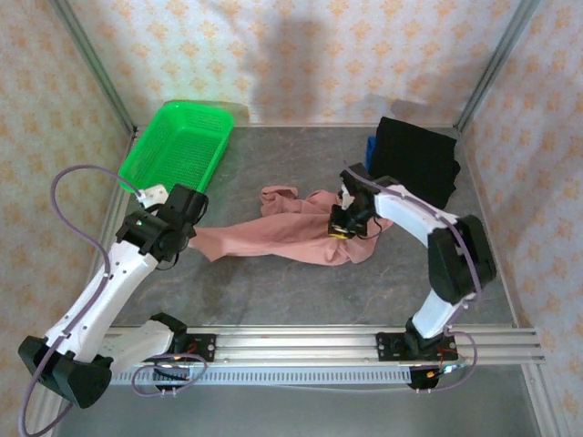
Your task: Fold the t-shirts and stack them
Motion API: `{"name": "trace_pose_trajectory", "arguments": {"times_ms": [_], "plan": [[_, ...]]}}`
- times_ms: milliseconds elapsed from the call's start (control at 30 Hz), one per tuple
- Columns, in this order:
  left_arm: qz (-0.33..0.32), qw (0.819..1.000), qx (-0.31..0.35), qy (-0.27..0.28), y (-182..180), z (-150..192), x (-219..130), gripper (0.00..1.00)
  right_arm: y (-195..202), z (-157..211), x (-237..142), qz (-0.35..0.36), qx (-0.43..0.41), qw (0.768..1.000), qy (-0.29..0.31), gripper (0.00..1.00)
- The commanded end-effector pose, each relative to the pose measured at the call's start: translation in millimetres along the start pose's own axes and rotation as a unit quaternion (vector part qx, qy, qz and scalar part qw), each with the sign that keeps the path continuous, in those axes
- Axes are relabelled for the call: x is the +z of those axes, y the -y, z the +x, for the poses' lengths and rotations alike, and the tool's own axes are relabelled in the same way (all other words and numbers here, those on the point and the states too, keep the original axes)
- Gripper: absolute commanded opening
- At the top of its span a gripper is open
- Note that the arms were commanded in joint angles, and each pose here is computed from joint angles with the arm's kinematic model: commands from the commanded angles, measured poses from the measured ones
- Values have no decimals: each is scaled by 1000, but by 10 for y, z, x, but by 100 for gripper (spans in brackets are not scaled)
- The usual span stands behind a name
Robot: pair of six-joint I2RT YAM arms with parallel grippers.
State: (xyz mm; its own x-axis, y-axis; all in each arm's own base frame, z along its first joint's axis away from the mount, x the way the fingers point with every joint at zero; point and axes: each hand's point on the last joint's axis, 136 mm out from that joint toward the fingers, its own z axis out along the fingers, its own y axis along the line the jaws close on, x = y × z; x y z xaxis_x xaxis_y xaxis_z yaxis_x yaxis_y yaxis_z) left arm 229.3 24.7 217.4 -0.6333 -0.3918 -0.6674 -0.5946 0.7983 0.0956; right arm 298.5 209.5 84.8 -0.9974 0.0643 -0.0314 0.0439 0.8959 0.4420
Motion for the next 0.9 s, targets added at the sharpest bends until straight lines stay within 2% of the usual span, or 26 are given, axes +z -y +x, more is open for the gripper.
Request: {"name": "trace_pose_trajectory", "arguments": {"times_ms": [0, 67, 133, 200, 333, 433, 633, 767, 867], "plan": [[-49, 999, -5, 2, -201, 65, 83, 0, -215, -209, -271, -22, -23, 998, 52, 38], [-50, 999, -7, -3, -211, 112, 115, 0, -118, -212, -472, -12, -14, 996, 82, 50], [-48, 999, -10, -8, -202, 163, 153, 0, 153, -140, -668, 11, 20, 995, 95, 60], [-40, 999, -12, -13, -162, 193, 179, 0, 521, -35, -766, 38, 71, 992, 94, 63], [-8, 1000, -20, -23, 0, 223, 230, 0, 1023, 183, -627, 46, 148, 986, 64, 61], [1, 999, -19, -30, 83, 221, 248, 0, 1058, 239, -408, 28, 168, 984, 48, 59], [5, 999, -18, -32, 131, 196, 251, 0, 1166, 180, -113, 16, 201, 978, 53, 55], [6, 999, -16, -30, 119, 197, 245, 0, 1139, 9, 7, -12, 213, 974, 79, 51], [5, 999, -13, -29, 104, 200, 239, 0, 1085, -129, 59, -31, 219, 971, 85, 44]]}}
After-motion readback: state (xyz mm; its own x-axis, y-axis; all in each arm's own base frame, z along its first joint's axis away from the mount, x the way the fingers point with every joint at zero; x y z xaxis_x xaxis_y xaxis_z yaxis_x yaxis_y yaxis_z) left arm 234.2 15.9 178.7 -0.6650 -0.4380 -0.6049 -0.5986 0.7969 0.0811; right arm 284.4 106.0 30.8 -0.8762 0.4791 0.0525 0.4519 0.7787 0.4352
